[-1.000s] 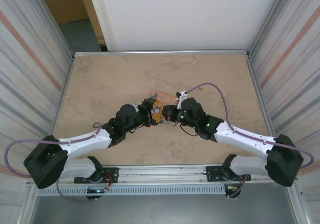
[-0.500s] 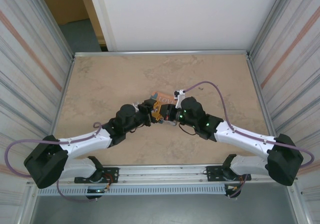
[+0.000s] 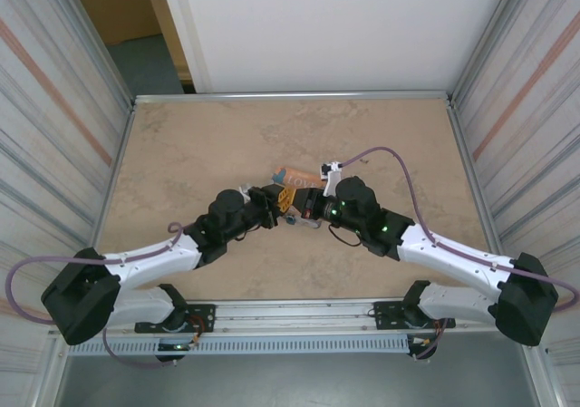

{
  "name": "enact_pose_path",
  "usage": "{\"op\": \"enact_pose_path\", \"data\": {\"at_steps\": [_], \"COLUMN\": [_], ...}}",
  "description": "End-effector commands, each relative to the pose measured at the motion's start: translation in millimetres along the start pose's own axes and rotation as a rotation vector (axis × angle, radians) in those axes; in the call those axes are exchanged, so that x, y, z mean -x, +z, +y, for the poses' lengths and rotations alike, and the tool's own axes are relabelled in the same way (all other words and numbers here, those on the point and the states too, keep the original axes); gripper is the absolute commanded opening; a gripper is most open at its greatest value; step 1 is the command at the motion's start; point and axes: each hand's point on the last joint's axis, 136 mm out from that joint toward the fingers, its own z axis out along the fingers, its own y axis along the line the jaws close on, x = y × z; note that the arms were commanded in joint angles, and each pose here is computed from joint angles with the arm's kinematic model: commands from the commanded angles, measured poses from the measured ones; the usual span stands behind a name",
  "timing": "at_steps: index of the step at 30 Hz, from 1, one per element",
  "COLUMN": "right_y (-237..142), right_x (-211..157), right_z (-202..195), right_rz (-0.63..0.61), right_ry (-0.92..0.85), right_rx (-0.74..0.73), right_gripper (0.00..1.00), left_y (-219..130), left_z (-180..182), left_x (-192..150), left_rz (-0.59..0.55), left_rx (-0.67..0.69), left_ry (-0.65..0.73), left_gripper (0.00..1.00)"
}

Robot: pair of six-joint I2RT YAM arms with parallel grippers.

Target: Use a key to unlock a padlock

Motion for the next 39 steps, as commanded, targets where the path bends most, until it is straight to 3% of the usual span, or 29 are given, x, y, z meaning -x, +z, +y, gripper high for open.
{"op": "enact_pose_path", "data": {"at_steps": [1, 8, 11, 15, 23, 30, 34, 39], "right_y": [-7, -11, -16, -28, -55, -60, -57, -51], "right_x": [8, 11, 14, 20, 34, 30, 28, 25], "right_z": [9, 10, 10, 8, 15, 47, 66, 83], "right_rz": [-0.032, -0.044, -0.052, -0.061, -0.047, 0.002, 0.015, 0.01], "right_ry": [-0.034, -0.034, -0.043, -0.049, -0.045, -0.098, -0.129, -0.185], "right_rx": [0.011, 0.012, 0.007, 0.015, 0.136, 0.323, 0.423, 0.478], "right_gripper": [0.0, 0.01, 0.12, 0.24, 0.43, 0.53, 0.54, 0.54], "left_y": [-4, -5, -8, -18, -51, -61, -65, -69], "left_z": [-5, -4, -11, -31, -81, -114, -129, -138], "left_x": [-3, -1, 1, 4, 12, -25, -50, -65], "left_rz": [-0.005, -0.015, -0.037, -0.086, -0.197, -0.117, -0.045, -0.007], "left_rx": [-0.016, -0.014, -0.034, -0.06, -0.044, -0.195, -0.302, -0.381], "left_ry": [-0.064, -0.034, 0.042, 0.231, 0.764, 1.194, 1.306, 1.327], "left_gripper": [0.12, 0.0, 0.0, 0.0, 0.0, 0.0, 0.0, 0.0]}}
